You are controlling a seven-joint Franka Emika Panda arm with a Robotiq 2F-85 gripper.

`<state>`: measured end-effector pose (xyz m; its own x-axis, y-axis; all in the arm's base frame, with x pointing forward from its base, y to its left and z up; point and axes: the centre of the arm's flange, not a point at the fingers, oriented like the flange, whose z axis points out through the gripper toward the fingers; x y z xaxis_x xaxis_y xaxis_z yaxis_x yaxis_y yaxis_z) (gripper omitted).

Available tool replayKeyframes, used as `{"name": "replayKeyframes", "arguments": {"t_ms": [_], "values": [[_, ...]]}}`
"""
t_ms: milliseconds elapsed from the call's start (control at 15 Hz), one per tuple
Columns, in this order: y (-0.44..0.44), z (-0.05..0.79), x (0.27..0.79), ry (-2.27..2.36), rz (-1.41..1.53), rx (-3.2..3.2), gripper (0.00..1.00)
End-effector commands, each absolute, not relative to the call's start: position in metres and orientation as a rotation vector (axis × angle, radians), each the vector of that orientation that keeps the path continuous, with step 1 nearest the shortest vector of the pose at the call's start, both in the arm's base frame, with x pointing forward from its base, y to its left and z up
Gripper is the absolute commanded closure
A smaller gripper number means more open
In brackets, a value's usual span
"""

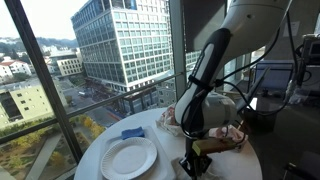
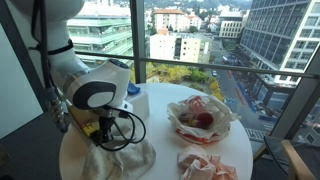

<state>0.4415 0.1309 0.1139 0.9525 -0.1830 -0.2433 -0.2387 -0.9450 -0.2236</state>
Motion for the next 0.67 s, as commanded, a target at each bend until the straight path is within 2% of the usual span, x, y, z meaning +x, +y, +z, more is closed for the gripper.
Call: {"name": "replayKeyframes", "arguments": {"t_ms": [0, 67, 133, 267, 600], "values": [[0.140, 0.096, 0.432, 0.239, 0.363, -2.795, 0.99], [0.144, 0.088, 0.430, 0.219, 0.376, -2.797, 0.97], [0.147, 0.083, 0.427, 0.203, 0.387, -2.803, 0.79], [0.150, 0.077, 0.422, 0.198, 0.384, -2.835, 0.68], [0.142, 0.084, 0.423, 0.221, 0.322, -2.954, 0.29]]}}
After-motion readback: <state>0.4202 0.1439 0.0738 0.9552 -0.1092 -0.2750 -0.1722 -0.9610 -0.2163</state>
